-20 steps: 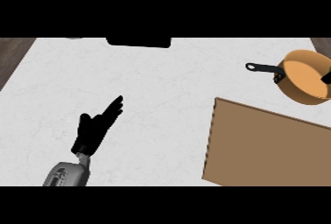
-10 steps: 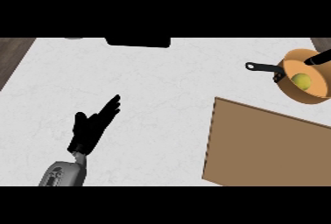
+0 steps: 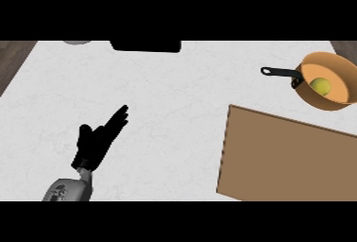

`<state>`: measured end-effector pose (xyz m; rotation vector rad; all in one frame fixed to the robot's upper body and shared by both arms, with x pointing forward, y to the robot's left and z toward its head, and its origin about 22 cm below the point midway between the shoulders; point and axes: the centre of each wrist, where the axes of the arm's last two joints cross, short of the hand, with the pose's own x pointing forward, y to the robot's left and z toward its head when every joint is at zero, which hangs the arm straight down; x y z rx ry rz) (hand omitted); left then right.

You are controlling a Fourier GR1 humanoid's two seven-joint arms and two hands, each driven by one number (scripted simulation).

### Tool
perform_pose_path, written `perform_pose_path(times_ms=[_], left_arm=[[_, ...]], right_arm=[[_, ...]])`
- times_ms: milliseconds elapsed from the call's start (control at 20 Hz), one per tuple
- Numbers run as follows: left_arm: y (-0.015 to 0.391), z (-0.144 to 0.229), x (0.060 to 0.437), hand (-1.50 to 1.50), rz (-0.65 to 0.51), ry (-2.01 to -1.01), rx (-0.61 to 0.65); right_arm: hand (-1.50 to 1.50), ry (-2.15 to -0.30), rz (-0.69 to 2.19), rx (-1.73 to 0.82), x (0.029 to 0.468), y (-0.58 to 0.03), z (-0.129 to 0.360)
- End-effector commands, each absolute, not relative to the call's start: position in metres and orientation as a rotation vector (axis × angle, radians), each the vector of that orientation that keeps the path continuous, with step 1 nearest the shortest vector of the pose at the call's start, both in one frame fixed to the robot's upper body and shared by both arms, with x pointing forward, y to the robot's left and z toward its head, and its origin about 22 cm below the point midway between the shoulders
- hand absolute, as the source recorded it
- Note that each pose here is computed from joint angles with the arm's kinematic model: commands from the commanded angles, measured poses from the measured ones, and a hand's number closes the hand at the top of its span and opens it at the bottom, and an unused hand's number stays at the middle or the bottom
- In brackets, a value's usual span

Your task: Pick the lemon from the tray and place it in the pot

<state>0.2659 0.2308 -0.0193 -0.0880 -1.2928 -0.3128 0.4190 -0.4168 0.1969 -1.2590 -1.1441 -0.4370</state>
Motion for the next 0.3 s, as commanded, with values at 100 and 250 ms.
perform_pose_path(times_ms=[100, 250], left_arm=[[0.234, -0.037, 0.25, 0.0, -0.292, -1.269, -0.083], [0.231, -0.017, 0.253, 0.0, -0.29, -1.277, -0.072]], right_arm=[[-1.5, -1.281, -0.662, -1.3, 0.4, -0.444, 0.197], [-1.5, -1.336, -0.694, -1.296, 0.395, -0.446, 0.2]])
